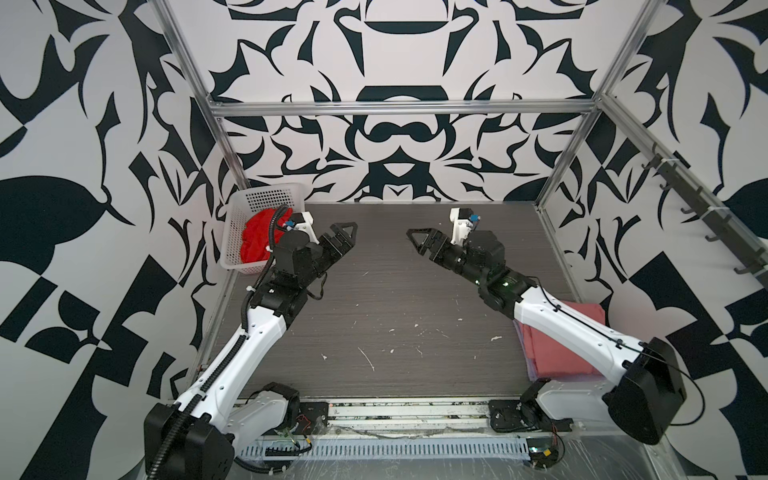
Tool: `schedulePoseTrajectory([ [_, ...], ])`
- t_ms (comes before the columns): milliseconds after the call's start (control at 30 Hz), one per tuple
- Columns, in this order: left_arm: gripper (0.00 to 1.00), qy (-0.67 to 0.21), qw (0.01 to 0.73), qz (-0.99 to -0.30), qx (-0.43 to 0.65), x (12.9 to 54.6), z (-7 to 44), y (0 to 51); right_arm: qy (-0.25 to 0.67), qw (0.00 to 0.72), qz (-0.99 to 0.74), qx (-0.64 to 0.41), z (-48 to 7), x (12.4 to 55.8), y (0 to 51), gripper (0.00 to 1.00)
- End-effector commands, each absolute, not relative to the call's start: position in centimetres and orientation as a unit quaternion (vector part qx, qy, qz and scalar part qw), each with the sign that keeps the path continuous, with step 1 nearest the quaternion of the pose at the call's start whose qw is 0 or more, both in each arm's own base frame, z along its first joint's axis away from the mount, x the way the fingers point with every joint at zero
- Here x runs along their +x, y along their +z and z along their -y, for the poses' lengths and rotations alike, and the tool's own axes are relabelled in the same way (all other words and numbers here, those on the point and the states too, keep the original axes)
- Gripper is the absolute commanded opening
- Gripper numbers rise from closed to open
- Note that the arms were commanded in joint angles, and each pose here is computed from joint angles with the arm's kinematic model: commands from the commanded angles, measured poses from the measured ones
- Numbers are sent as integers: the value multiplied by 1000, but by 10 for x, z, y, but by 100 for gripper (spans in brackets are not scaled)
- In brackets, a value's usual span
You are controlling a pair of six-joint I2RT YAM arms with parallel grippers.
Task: Fold and stack the t-shirts
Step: 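Grasp the red t-shirt in the basket with left gripper while right arm advances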
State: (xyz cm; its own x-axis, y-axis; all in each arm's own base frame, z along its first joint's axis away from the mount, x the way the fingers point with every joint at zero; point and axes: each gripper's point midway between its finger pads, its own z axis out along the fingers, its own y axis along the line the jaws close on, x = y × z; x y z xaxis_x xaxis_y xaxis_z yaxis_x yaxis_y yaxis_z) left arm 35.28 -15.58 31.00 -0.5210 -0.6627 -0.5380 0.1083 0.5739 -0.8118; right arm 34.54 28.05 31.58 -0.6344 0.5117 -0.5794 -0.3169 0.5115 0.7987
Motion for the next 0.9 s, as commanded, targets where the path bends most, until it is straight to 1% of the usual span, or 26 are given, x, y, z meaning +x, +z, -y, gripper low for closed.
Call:
schedulePoseTrajectory([
  [0,99,-356,487,-773,-195,372,127,321,483,430,-762,42,-289,354,345,100],
  [67,99,-281,479,-807,-202,386,97,307,434,439,-784,63,-279,366,335,95],
  [133,99,-219,454,-840,-200,401,66,292,393,460,-791,88,-264,375,329,93],
  [167,99,-190,432,-856,-211,409,47,280,367,473,-794,101,-254,378,326,93],
  [267,99,-122,398,-883,-216,431,3,261,280,511,-804,120,-225,386,322,94],
  [400,99,5,372,-909,-186,461,-47,224,220,518,-819,113,-212,391,316,95],
  [467,99,37,338,-921,-191,473,-68,200,211,513,-825,108,-214,393,312,94],
  [600,99,59,286,-936,-195,500,-95,153,220,502,-828,117,-216,393,305,94],
  [700,99,76,270,-942,-184,517,-104,128,224,497,-827,134,-212,390,301,94],
  [767,99,100,262,-940,-193,523,-115,116,221,494,-830,136,-210,388,300,93],
  [867,99,113,249,-938,-212,528,-128,98,211,492,-833,139,-206,384,301,93],
])
